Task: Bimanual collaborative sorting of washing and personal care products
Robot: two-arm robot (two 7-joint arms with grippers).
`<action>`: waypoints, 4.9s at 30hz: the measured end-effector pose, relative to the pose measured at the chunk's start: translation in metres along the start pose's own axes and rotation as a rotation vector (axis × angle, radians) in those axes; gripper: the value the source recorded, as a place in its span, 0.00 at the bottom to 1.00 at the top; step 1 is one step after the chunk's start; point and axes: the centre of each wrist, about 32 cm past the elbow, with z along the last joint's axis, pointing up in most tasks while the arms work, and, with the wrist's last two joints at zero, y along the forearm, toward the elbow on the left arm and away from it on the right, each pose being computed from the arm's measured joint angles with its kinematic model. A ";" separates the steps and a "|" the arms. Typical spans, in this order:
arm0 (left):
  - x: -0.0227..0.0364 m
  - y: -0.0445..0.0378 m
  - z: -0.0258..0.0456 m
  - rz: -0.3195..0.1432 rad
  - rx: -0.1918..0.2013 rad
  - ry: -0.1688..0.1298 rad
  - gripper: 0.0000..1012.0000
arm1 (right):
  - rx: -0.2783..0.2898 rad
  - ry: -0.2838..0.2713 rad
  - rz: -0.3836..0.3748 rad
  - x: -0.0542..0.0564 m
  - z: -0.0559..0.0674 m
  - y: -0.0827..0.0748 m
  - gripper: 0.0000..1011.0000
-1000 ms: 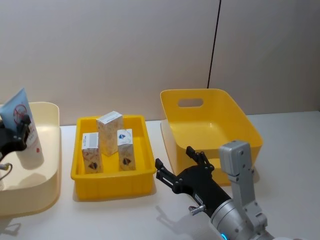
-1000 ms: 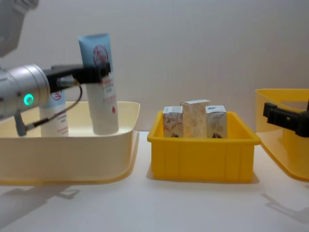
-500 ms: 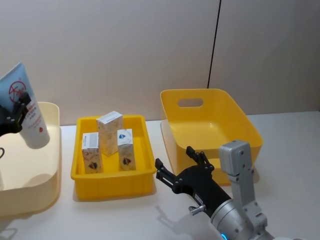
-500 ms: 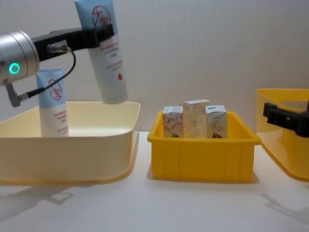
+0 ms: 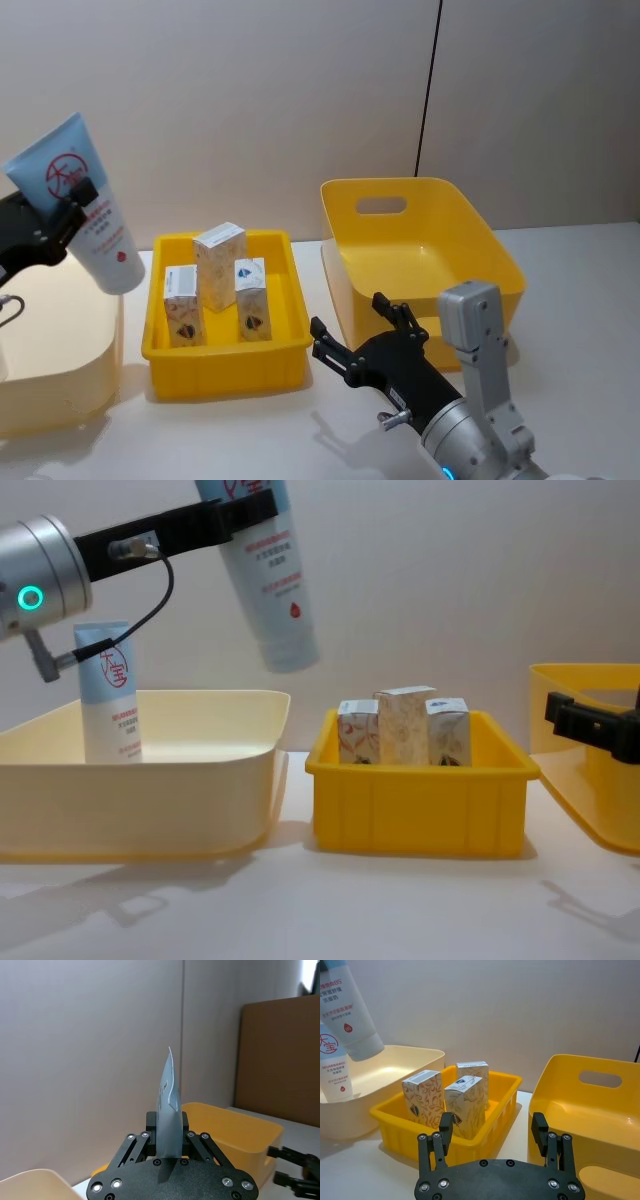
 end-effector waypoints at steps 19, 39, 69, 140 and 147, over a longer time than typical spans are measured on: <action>-0.0122 -0.0131 -0.0184 -0.277 -0.004 0.140 0.24 | 0.000 0.000 0.000 0.000 0.000 0.000 0.99; -0.0246 -0.0206 -0.0330 -0.403 -0.002 0.214 0.24 | 0.016 0.057 0.144 0.019 0.011 -0.008 0.99; -0.0237 -0.0200 -0.0368 -0.403 0.013 0.212 0.23 | 0.001 0.285 0.575 0.074 0.048 -0.034 0.99; -0.0227 -0.0196 -0.0374 -0.396 0.018 0.206 0.24 | 0.020 -0.010 0.570 0.033 0.055 0.047 0.99; -0.0227 -0.0196 -0.0374 -0.396 0.018 0.206 0.24 | 0.010 -0.007 0.595 0.028 0.051 0.056 0.99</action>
